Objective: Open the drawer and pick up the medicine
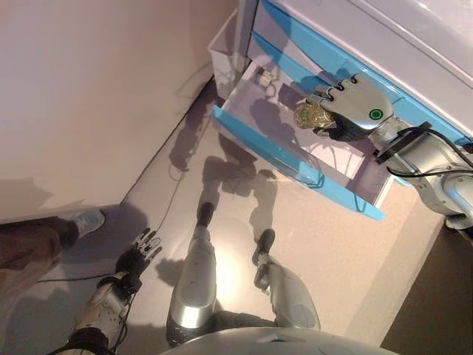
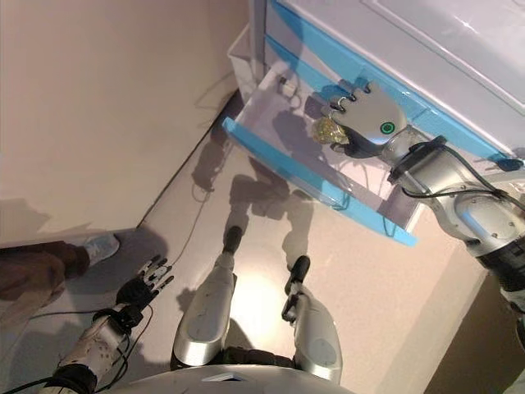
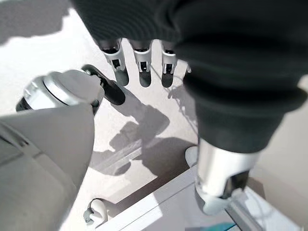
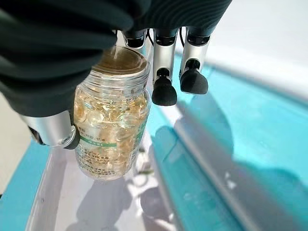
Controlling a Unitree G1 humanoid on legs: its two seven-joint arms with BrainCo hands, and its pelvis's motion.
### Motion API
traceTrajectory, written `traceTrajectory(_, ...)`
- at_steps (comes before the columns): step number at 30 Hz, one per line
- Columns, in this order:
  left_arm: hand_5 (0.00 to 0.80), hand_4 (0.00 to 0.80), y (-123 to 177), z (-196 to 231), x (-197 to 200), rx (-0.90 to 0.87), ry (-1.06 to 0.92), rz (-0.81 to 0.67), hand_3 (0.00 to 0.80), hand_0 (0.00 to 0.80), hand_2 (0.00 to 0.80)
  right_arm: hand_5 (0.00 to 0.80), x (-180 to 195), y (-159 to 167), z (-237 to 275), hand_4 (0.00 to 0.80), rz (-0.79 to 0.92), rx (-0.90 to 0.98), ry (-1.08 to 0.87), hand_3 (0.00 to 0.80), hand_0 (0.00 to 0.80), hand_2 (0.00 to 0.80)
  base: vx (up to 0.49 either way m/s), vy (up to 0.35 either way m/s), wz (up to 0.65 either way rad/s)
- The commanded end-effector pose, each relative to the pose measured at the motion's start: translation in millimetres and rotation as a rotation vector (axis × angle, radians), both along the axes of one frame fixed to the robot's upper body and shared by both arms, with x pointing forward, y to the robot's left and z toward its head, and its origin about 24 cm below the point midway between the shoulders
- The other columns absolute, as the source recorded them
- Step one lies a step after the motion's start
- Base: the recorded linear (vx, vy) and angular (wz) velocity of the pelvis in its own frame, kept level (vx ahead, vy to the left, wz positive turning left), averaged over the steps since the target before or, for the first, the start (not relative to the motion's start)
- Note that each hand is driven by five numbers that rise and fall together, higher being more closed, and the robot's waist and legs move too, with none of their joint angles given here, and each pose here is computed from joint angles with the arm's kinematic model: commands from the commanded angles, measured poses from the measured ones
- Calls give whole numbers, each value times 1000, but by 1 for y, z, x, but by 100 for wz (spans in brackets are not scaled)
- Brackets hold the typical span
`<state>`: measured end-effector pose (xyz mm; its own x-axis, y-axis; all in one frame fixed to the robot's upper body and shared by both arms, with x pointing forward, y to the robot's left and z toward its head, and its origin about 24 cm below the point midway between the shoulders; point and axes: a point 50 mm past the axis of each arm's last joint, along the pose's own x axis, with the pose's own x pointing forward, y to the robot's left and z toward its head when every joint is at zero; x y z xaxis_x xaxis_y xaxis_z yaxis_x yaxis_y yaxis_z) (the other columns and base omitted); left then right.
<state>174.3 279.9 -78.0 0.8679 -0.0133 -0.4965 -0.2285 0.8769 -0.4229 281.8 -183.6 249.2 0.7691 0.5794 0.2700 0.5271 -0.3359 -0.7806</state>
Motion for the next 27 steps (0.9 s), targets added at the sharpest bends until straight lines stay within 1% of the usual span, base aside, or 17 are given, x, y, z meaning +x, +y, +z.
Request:
traceTrajectory(1,0,0,9,-17,-45,11,111,49,0,0,0,800,-19,9,7,800,98,25,31,800,800,800,14,5,-11)
traceTrajectory(12,0,0,1,-28,-58,-19,152,97,0,0,0,800,-66,30,23,800,422,186,263,800,800,800,17,22,-11)
traceTrajectory(15,0,0,-1,-31,-61,-27,166,102,0,0,0,800,-73,30,28,800,472,229,310,800,800,800,29,25,-8)
traceTrajectory(20,0,0,-6,-38,-69,-37,195,114,0,0,0,800,-78,24,37,800,488,299,357,800,800,800,49,22,-9)
traceTrajectory(27,0,0,-12,-45,-81,-50,242,137,0,0,0,800,-78,9,56,800,432,352,272,800,800,800,62,26,-7)
